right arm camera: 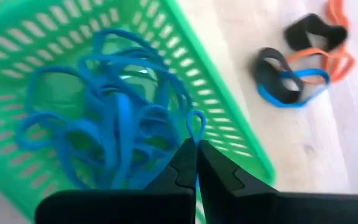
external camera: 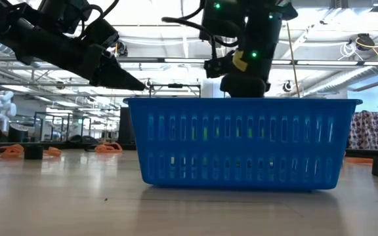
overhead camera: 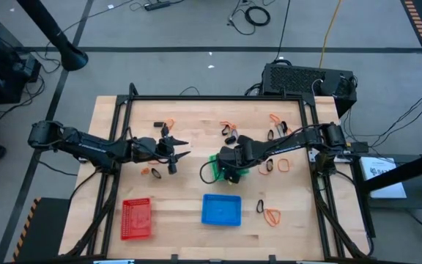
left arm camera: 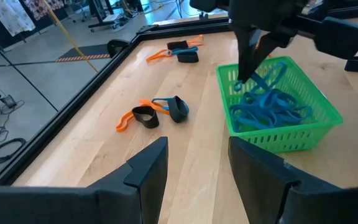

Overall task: Sort rubber bands into baskets
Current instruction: Put the blue rubberband into the green bin

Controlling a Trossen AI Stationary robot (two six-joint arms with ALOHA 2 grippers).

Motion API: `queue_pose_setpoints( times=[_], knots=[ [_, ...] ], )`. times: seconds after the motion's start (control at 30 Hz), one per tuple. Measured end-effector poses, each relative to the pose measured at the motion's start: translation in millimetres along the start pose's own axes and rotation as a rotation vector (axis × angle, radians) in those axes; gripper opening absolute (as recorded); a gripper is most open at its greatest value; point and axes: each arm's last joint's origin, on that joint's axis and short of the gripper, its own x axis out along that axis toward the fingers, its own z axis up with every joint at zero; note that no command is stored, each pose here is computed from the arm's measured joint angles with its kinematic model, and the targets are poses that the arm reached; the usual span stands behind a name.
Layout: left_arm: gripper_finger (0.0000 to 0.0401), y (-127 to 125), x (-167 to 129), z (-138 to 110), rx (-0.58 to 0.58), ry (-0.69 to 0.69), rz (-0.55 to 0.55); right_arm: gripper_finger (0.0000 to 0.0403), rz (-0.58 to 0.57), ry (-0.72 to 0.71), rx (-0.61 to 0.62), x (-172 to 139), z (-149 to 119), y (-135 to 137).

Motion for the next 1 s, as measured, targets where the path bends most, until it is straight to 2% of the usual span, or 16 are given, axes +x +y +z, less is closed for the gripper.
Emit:
queue_pose_setpoints(
  times=[0.13, 0.4, 0.63, 0.77, 0.9, 1.0],
  knots=[
    [0.0177, 0, 0, 0, 0.0, 0.001, 0.0, 0.0, 0.065, 0.015, 0.017, 1, 2, -1],
    [0.0177, 0, 0, 0, -0.002, 0.003, 0.0, 0.0004, 0.074, 0.001, 0.051, 1, 4, -1],
    [0.0177, 0, 0, 0, -0.002, 0.003, 0.0, 0.0056, 0.079, -0.011, 0.052, 1, 6, -1],
    [0.0177, 0, 0, 0, -0.003, 0.003, -0.001, 0.0087, 0.086, 0.022, -0.005, -4, 6, -3],
    [0.0177, 0, 0, 0, -0.006, 0.003, 0.0, 0.0101, 0.037, 0.032, 0.001, -22, 13, -7],
    [0.0177, 0, 0, -1, -0.004, 0.009, -0.001, 0.01, -0.006, 0.082, 0.015, -30, 8, -8]
  ],
)
